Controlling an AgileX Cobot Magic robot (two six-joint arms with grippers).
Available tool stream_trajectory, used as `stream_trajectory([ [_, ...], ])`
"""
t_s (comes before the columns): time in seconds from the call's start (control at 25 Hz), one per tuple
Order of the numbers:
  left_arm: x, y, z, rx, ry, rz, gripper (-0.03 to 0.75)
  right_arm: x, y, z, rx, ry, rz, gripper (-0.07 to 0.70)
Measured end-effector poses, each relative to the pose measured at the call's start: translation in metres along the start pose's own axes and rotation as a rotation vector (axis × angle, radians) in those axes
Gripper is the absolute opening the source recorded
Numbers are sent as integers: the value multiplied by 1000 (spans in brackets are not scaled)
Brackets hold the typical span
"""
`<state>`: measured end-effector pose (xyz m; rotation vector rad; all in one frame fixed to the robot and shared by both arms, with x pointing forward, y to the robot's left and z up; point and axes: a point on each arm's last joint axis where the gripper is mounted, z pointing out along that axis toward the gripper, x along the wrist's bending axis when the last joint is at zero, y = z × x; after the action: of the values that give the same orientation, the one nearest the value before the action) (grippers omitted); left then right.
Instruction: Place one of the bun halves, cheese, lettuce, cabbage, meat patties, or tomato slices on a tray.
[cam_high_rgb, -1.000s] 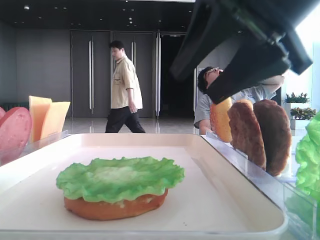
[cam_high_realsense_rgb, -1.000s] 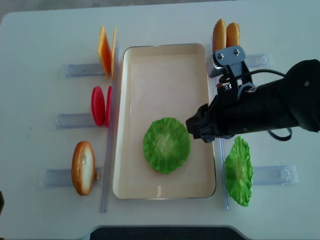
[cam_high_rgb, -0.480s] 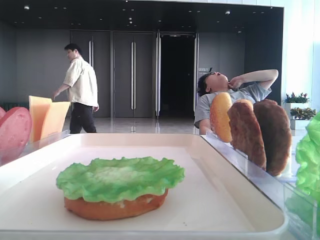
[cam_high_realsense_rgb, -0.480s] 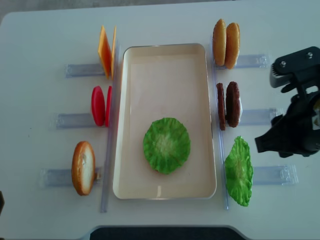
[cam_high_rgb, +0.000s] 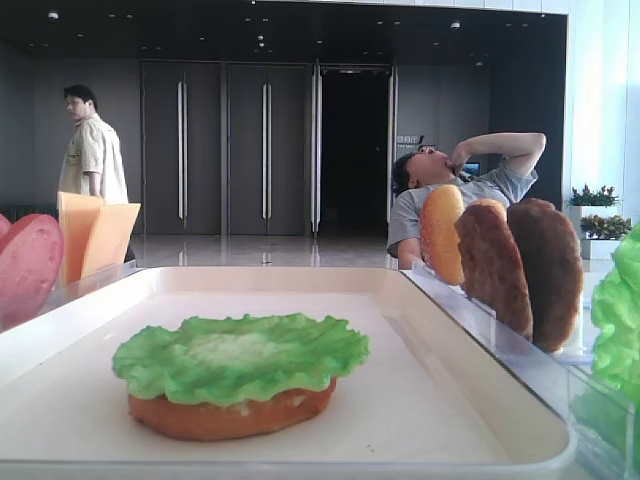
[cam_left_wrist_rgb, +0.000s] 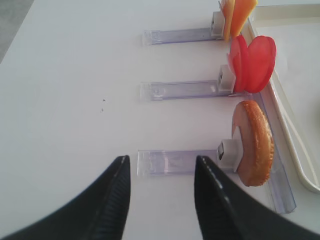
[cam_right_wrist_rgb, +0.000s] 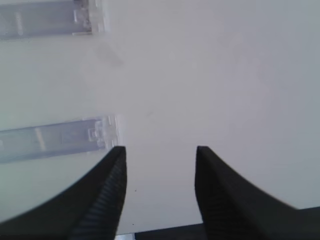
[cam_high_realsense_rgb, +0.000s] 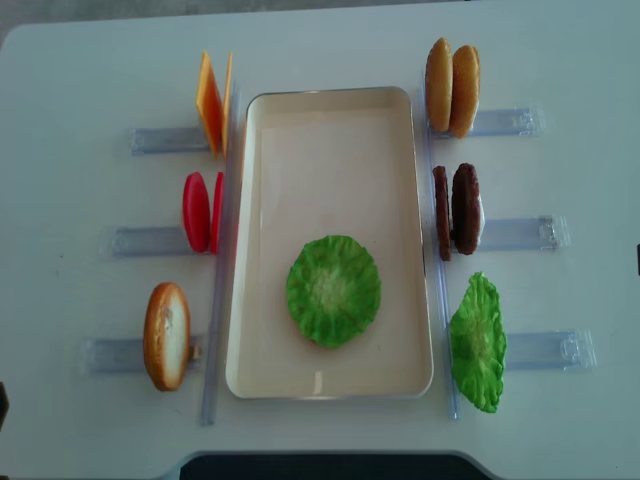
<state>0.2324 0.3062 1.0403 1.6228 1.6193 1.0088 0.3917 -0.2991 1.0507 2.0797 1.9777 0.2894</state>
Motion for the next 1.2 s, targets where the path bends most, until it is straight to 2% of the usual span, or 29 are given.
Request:
stream_trajectory([
  [0.16, 0, 0, 0, 0, 0, 0, 327, -5, -6, -5, 7, 31, 54, 310],
  [0.28, 0, 0, 0, 0, 0, 0, 327, -5, -22, -24, -58, 42, 57, 310],
  [0.44, 0, 0, 0, 0, 0, 0, 327, -7, -66, -50, -233, 50, 58, 309],
  [0.6, 0, 0, 0, 0, 0, 0, 327, -8, -109, -59, -427, 58, 61, 309],
  [0.8, 0, 0, 0, 0, 0, 0, 327, -9, -148, -64, -725, 59, 38, 308],
  [0.84, 0, 0, 0, 0, 0, 0, 327, -9, -153, -62, -751, 56, 30, 307],
  [1.0, 0, 0, 0, 0, 0, 0, 327, -8, -155, -50, -717, 43, -1, 307],
  [1.2, 0, 0, 0, 0, 0, 0, 327, -8, -155, -50, -718, 41, -6, 307],
])
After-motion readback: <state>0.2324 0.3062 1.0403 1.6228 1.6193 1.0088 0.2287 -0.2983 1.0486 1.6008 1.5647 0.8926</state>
